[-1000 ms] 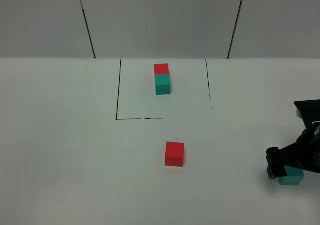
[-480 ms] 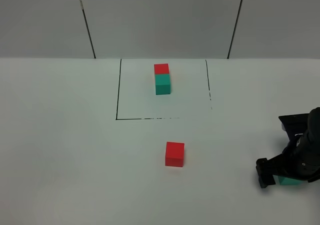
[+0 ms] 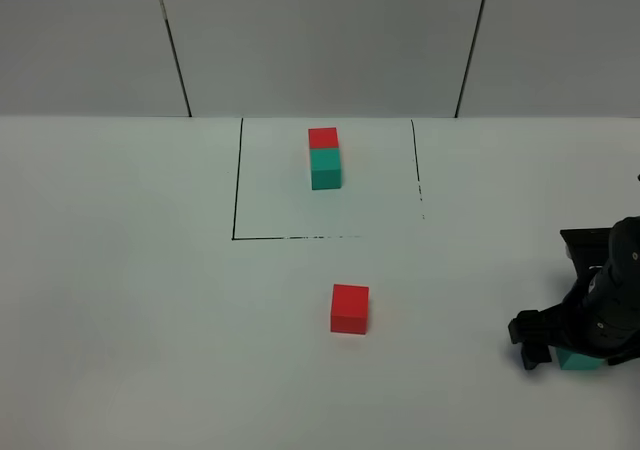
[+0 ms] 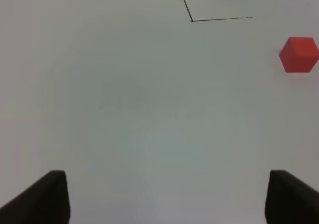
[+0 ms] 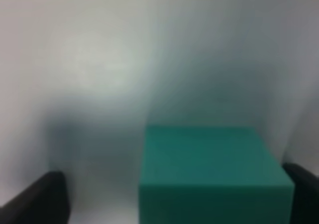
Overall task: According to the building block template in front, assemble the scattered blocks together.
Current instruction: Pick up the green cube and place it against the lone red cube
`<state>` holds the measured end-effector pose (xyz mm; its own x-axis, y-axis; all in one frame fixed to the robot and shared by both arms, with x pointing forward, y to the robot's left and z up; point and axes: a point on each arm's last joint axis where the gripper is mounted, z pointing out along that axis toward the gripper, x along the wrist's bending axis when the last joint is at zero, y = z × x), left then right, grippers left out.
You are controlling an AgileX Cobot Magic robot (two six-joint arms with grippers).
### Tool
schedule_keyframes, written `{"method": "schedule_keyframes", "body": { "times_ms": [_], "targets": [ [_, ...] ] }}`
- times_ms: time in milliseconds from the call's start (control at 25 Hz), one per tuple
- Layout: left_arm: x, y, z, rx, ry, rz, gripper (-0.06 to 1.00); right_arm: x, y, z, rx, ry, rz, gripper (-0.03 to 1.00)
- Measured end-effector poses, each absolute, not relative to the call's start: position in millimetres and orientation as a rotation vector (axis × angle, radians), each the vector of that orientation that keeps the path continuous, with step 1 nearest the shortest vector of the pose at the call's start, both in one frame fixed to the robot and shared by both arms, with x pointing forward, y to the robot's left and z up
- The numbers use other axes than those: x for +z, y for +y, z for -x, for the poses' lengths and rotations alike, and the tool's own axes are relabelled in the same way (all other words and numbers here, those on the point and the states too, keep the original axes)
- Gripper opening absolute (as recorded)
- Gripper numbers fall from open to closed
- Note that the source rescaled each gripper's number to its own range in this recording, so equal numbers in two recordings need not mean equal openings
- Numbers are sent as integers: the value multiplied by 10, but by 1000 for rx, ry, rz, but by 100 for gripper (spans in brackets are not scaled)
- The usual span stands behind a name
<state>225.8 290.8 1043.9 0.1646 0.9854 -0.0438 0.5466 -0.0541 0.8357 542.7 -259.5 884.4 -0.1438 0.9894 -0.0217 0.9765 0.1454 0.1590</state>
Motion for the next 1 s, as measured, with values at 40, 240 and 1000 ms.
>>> {"method": "schedule_keyframes", "body": {
  "times_ms": [40,240,1000],
  "targets": [
    [10439,2908,-2258,748,1475,-1701,68,8844,-2592,-5429,162,2280,-1974,61],
    [10439,2908,-2258,748,1475,-1701,68,8852,-2589,-5458,161,2276,-1977,24],
    [10439,2908,-2258,748,1475,-1701,68,9836,-1748,-5738,-36,2824,-624,0]
  ]
}}
